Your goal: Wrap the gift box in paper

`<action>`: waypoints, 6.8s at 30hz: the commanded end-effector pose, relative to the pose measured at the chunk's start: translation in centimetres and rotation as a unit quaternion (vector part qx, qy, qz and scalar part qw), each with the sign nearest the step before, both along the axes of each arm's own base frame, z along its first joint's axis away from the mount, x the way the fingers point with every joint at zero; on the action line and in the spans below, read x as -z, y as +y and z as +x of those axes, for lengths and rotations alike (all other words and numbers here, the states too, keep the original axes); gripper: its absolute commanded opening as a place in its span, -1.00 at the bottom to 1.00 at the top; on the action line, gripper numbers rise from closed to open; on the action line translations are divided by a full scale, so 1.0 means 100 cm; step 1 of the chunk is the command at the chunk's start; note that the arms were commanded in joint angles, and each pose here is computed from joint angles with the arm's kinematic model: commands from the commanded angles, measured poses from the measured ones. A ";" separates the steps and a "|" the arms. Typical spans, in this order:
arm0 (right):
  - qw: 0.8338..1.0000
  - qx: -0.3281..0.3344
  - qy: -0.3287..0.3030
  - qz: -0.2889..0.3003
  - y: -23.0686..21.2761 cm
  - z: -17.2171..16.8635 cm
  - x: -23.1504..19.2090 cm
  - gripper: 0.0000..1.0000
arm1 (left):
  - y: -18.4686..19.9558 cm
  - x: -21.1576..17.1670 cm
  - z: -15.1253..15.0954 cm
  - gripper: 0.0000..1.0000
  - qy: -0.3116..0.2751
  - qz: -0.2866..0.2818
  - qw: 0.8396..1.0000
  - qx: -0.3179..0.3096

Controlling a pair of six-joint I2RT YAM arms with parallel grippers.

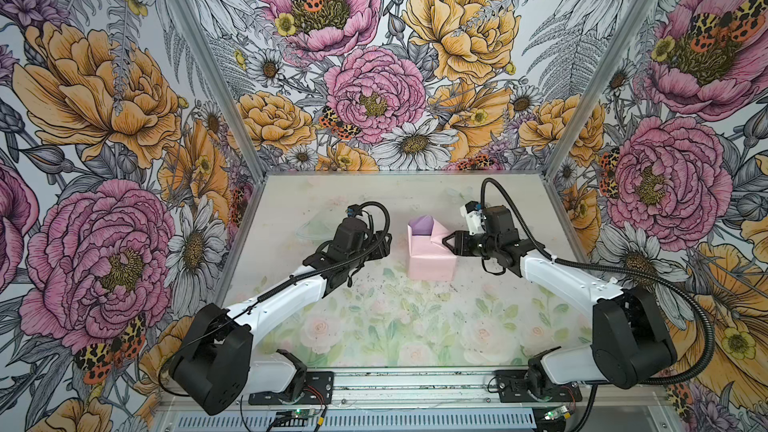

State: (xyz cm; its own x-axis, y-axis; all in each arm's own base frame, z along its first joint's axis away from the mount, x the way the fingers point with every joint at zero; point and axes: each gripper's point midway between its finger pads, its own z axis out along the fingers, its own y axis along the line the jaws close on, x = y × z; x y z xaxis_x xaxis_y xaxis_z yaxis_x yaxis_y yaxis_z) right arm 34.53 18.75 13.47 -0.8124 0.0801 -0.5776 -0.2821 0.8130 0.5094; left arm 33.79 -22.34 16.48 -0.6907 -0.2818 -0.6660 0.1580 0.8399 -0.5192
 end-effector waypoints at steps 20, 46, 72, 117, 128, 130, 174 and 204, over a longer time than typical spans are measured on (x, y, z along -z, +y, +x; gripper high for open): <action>0.998 -0.003 0.050 -0.034 -0.010 -0.022 0.029 -0.09 | -0.081 -0.003 0.000 0.32 -0.012 -0.061 0.992 0.110; 0.998 -0.005 0.046 -0.033 -0.011 -0.024 0.027 -0.08 | -0.039 -0.008 0.024 0.32 -0.031 -0.042 0.993 0.106; 0.999 -0.038 -0.008 -0.038 -0.001 -0.011 -0.001 -0.02 | -0.080 0.037 0.010 0.28 0.005 0.006 0.985 0.175; 0.990 -0.107 -0.086 -0.038 0.035 0.010 -0.005 0.27 | -0.106 0.004 0.030 0.26 -0.062 -0.041 0.949 0.306; 0.990 -0.113 -0.078 -0.037 0.033 0.008 -0.002 0.26 | -0.114 0.001 0.034 0.25 -0.082 -0.057 0.934 0.343; 0.990 -0.115 -0.077 -0.036 0.033 0.007 -0.001 0.26 | -0.117 -0.003 0.036 0.24 -0.089 -0.062 0.932 0.347; 0.996 0.027 0.009 0.079 0.013 -0.054 0.007 -0.18 | -0.115 0.032 0.017 -0.14 -0.063 -0.003 0.936 0.345; 0.993 0.081 0.032 0.084 -0.016 -0.020 0.015 -0.02 | -0.111 0.057 0.026 -0.21 -0.052 0.121 0.967 0.218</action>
State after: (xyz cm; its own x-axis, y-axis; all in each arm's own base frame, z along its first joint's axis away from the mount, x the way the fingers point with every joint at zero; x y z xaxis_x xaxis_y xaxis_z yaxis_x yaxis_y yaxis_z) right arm 32.87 16.72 8.98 -0.8297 0.2870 -0.4788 -0.0871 0.7807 0.6188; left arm 37.89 -35.17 14.42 -0.5667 0.1309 -0.8134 0.6161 0.7229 -0.3129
